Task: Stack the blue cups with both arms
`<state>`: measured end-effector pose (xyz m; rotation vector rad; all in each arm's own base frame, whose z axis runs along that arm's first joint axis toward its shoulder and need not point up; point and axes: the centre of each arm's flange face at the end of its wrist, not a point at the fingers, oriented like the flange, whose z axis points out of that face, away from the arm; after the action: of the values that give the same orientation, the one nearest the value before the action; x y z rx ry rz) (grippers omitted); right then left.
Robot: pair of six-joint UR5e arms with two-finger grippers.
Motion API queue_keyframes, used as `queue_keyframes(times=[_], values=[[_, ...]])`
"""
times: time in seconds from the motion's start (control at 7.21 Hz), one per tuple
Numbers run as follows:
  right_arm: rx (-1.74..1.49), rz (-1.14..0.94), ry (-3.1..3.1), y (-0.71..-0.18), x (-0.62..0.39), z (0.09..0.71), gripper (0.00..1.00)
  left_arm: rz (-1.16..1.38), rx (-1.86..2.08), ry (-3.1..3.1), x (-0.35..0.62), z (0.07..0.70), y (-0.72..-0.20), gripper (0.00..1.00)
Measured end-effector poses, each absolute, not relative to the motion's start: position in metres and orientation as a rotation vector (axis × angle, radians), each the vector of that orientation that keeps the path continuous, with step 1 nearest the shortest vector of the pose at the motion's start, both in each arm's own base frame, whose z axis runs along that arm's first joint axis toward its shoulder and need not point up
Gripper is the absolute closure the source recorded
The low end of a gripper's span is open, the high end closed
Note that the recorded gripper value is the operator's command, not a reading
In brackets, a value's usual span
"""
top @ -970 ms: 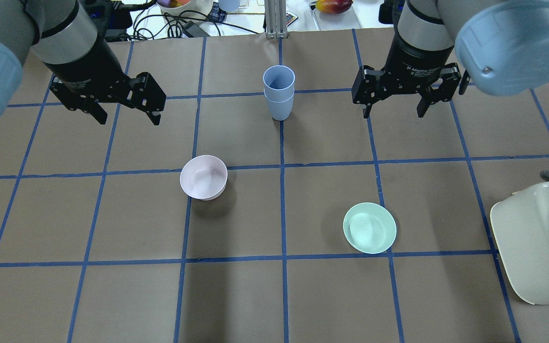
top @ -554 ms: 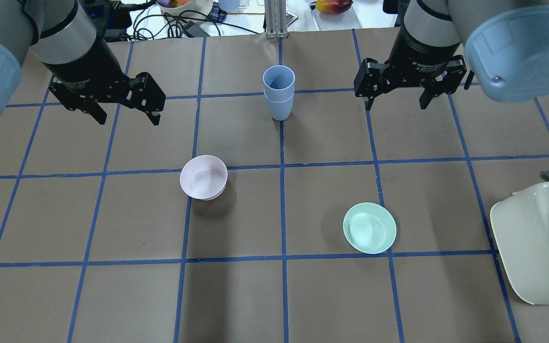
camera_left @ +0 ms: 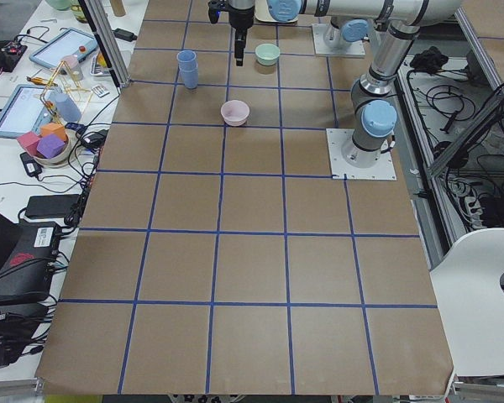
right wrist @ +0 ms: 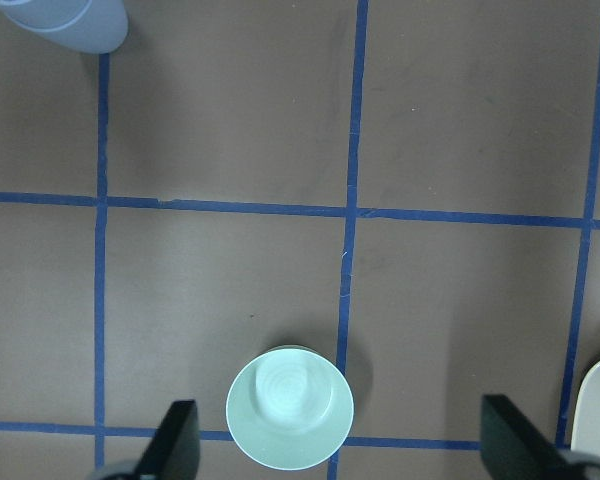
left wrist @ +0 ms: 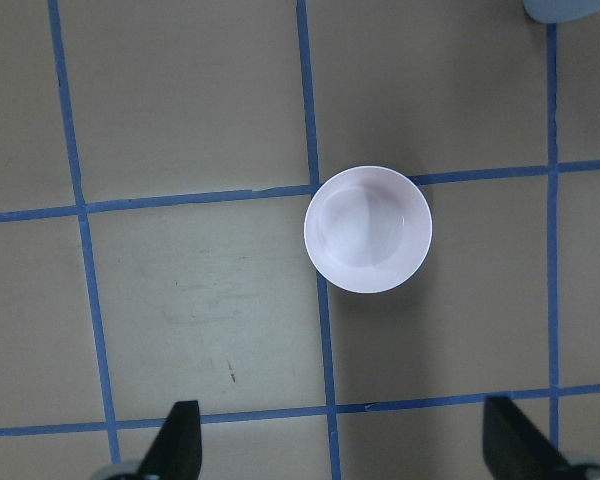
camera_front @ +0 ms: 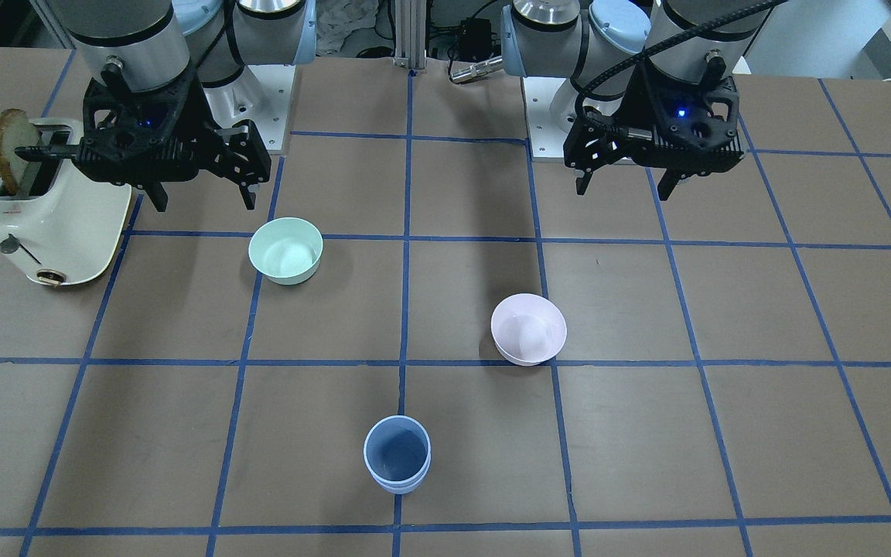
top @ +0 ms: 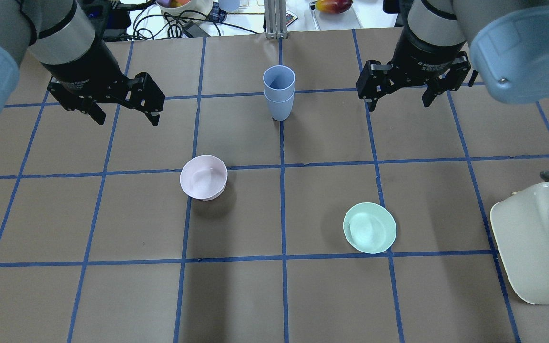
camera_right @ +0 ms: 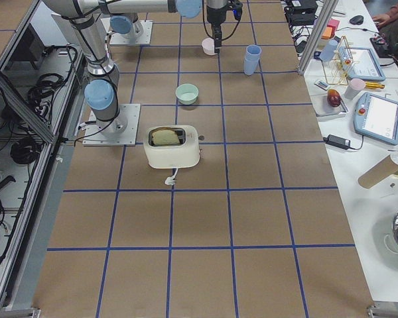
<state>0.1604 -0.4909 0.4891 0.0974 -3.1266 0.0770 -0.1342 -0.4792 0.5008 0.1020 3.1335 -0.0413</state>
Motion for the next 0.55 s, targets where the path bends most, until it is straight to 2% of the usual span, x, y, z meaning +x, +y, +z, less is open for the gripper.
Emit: queue_keyframes(times=[0.55], values=[[0.083,0.051,-3.125,-0.493,0.136,0.491,0.00,-0.043,0.102,3.132,-0.134,0.502,-0.478,0.00]])
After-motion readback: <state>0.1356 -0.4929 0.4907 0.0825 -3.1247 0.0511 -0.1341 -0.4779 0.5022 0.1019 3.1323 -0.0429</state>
